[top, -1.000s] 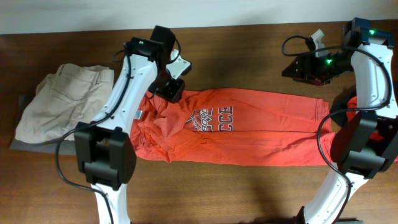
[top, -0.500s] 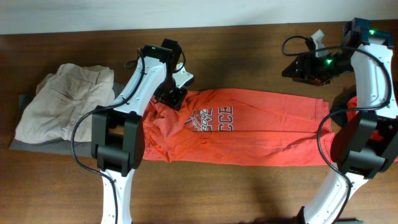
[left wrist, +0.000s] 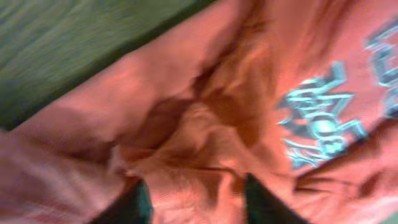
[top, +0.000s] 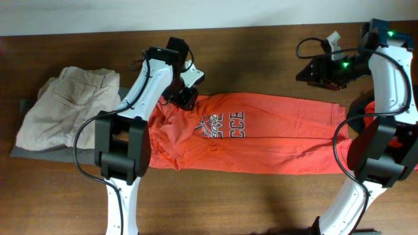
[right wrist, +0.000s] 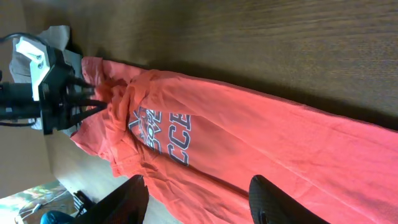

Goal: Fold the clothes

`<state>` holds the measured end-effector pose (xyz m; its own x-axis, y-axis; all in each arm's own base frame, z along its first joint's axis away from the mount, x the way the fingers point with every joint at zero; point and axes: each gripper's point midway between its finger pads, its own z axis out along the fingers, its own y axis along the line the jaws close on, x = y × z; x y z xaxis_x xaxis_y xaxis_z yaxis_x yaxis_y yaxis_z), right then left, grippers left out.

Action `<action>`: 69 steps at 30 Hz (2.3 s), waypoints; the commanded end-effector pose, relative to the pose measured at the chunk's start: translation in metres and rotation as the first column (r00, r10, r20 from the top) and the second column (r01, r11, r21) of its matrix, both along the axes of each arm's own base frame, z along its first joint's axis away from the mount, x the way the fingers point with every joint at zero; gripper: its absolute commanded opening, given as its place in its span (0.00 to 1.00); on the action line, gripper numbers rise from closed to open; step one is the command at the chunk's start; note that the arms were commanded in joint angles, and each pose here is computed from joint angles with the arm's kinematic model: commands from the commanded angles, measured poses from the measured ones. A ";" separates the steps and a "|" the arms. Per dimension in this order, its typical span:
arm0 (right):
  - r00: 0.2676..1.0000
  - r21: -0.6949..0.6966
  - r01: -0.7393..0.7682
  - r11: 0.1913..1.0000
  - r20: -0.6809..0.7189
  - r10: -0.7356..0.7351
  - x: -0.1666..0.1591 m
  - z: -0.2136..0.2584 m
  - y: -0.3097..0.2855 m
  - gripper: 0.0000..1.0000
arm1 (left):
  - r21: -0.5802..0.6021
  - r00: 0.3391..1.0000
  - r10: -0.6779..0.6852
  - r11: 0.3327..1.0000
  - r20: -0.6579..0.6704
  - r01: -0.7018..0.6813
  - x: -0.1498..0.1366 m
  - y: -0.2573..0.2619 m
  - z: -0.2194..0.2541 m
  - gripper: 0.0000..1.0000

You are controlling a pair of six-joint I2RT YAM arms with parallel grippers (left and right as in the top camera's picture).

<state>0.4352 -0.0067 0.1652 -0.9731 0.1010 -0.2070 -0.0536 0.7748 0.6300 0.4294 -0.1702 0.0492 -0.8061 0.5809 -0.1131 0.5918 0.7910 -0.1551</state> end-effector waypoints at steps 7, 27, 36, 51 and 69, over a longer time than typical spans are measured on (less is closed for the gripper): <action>1.000 -0.007 -0.002 1.000 0.018 0.002 0.000 0.010 0.002 0.57 | -0.120 0.984 -0.045 0.992 -0.171 0.024 -0.043 -0.019 0.020 0.00; 1.000 -0.008 -0.002 1.000 0.023 0.002 0.001 0.010 0.002 0.57 | -0.070 0.952 -0.126 0.991 -0.278 0.111 -0.132 -0.107 0.061 0.32; 1.000 -0.024 0.000 1.000 0.019 0.001 0.000 0.008 -0.001 0.57 | 0.127 0.988 -0.014 0.991 -0.153 0.034 -0.096 -0.053 0.062 0.34; 1.000 -0.083 0.027 0.996 -0.011 -0.028 -0.001 0.001 -0.010 0.57 | -0.078 0.918 0.339 0.929 -0.206 -0.361 -0.029 0.029 0.031 0.56; 1.000 -0.084 0.028 0.996 -0.007 -0.029 0.000 0.001 -0.010 0.57 | -0.131 0.887 0.404 0.889 -0.224 -0.438 -0.022 0.038 0.001 0.00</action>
